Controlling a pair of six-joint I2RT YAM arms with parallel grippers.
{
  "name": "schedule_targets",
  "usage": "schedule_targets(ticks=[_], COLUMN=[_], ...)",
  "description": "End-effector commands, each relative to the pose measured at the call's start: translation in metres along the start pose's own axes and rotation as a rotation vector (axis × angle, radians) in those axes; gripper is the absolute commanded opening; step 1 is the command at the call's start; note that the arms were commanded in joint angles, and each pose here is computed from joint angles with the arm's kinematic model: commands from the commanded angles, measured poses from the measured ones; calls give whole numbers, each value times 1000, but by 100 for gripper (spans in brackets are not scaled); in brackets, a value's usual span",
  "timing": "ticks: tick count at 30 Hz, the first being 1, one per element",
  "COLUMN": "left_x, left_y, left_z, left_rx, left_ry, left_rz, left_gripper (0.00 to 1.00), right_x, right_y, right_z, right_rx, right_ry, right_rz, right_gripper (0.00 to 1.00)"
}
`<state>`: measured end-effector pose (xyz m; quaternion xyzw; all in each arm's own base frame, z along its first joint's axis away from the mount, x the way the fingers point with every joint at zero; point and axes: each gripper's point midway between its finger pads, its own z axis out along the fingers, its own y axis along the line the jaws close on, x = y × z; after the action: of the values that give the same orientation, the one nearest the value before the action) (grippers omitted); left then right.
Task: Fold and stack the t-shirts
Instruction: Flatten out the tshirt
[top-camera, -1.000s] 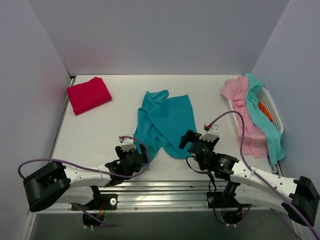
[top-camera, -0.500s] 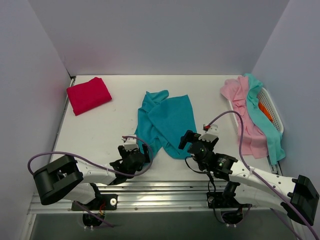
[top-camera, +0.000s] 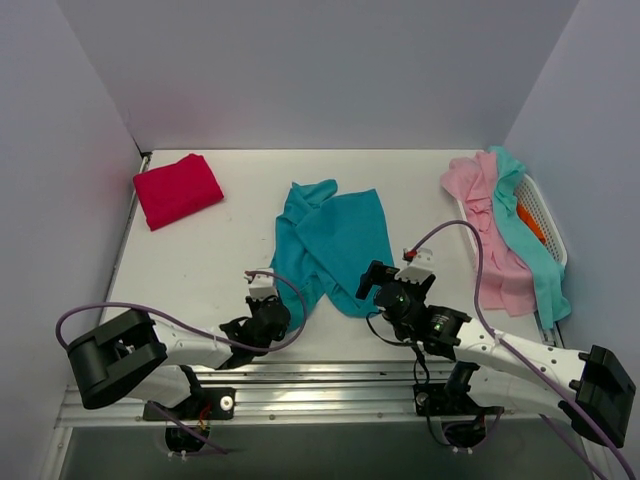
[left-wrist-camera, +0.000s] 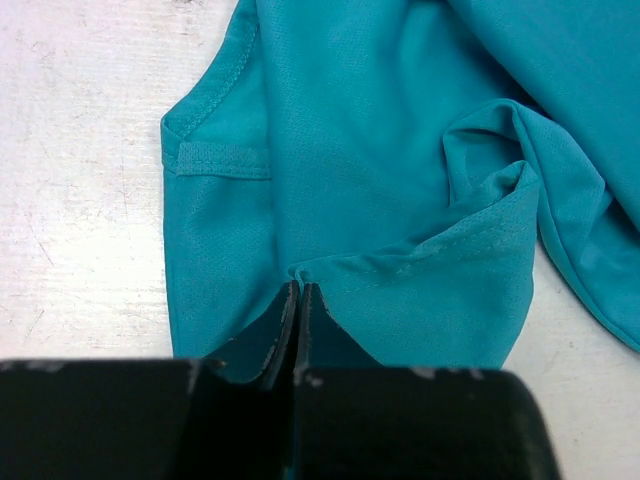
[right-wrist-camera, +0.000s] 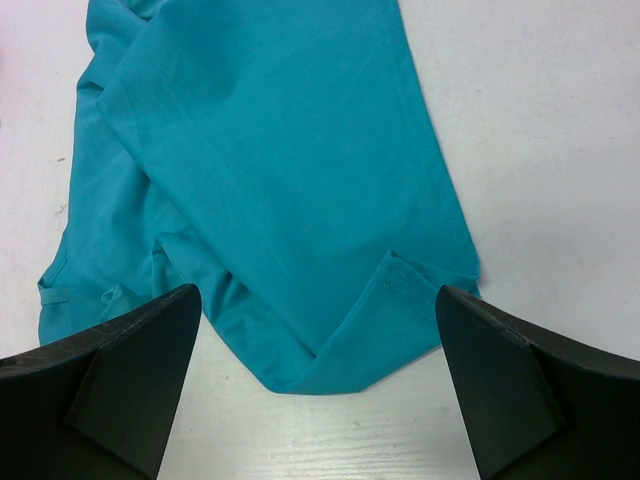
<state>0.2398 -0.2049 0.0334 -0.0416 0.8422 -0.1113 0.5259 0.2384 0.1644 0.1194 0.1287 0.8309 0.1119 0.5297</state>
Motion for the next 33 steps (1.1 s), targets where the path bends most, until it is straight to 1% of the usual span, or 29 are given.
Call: schedule_targets(ticks=[1, 4, 6, 7, 10, 11, 12, 13, 15, 21, 26, 30, 31, 33], left_x=[-14, -17, -19, -22, -31, -31, -33, -38, -37, -35, -34, -34, -34, -34], left_y=[-13, -5, 7, 20, 41, 42, 43, 42, 46, 45, 44, 42, 42, 42], left_z=[2, -1, -3, -6, -15, -16, -18, -20, -22, -22, -20, -20, -20, -20], left_rx=[23, -2, -56, -117, -194, -191, -183, -172, -171, -162, -166, -162, -160, -159], left_ry=[-33, -44, -56, -69, -99, -100, -106, -117, -116, -103, -97, -99, -96, -99], left_rz=[-50, -61, -80, -97, -134, -146, -158, -183, -183, -182, -174, -172, -171, -171], left_gripper=[2, 2, 2, 2, 2, 2, 2, 2, 2, 2, 2, 2, 2, 2], right_x=[-9, -7, -5, -1, 13, 23, 33, 41, 53, 75, 74, 70, 69, 70], right_y=[-3, -6, -7, -10, -24, -22, -38, -41, -42, -37, -28, -26, -25, -26], right_z=[0, 1, 2, 4, 17, 21, 32, 37, 46, 59, 63, 63, 63, 63], right_rx=[26, 34, 47, 63, 125, 108, 155, 158, 141, 136, 123, 118, 118, 120], right_ry=[-46, -45, -43, -35, 11, 59, 94, 122, 163, 215, 217, 212, 209, 212], right_rz=[18, 24, 32, 24, 36, 52, 43, 49, 74, 61, 55, 53, 51, 48], right_gripper=[100, 100, 100, 100, 100, 100, 100, 100, 99, 94, 91, 83, 76, 67])
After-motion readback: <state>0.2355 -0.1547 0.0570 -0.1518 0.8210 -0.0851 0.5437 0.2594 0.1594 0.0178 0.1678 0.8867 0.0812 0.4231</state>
